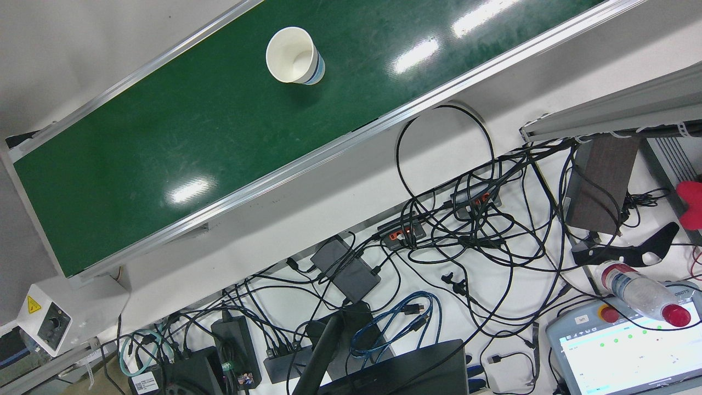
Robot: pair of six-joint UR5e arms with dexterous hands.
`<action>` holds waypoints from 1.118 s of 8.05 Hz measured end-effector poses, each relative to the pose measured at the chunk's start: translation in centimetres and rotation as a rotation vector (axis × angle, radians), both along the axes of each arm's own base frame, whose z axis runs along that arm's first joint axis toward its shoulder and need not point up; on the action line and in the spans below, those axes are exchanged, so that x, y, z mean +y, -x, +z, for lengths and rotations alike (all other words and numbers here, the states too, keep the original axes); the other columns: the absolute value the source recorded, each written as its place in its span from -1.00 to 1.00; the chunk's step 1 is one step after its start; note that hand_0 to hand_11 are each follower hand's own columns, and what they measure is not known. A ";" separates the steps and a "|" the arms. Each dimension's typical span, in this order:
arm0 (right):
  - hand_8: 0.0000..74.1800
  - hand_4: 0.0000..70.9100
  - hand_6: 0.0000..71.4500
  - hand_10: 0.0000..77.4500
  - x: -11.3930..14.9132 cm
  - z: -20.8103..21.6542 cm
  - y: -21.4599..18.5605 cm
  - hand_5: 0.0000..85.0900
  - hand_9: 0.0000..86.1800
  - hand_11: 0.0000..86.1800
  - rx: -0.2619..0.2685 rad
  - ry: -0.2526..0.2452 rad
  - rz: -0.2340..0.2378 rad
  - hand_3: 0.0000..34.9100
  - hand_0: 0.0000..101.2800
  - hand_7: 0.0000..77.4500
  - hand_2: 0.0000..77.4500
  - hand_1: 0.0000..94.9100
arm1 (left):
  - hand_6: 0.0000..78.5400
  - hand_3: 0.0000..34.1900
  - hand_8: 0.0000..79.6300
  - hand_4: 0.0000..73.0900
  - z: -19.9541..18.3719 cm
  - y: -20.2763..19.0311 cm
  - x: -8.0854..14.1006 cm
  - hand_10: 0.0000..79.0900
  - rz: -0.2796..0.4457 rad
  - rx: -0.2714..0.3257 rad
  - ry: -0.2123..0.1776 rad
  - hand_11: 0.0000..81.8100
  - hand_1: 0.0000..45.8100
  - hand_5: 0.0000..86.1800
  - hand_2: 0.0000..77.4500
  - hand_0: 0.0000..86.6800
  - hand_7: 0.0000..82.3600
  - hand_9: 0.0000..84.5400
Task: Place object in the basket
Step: 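Raise the left hand over the belt edge, fingers open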
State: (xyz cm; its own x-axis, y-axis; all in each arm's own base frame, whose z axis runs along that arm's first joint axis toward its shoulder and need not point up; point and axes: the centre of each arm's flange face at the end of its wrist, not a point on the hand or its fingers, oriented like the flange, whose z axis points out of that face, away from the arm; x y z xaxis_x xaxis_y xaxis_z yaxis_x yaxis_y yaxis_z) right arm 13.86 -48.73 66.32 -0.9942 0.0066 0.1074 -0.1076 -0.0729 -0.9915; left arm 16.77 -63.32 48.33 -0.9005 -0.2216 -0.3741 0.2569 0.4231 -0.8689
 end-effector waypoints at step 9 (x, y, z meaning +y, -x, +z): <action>-1.00 -1.00 -1.00 -1.00 0.0 0.0 0.0 -1.00 -1.00 -1.00 0.001 0.000 -0.001 -1.00 -1.00 -0.99 -0.99 -1.00 | -0.96 -0.66 -1.00 -0.99 1.3 -2.6 -1.1 -0.93 -0.024 -0.008 -0.038 -0.85 -0.48 -0.01 -0.99 0.28 -0.99 -0.99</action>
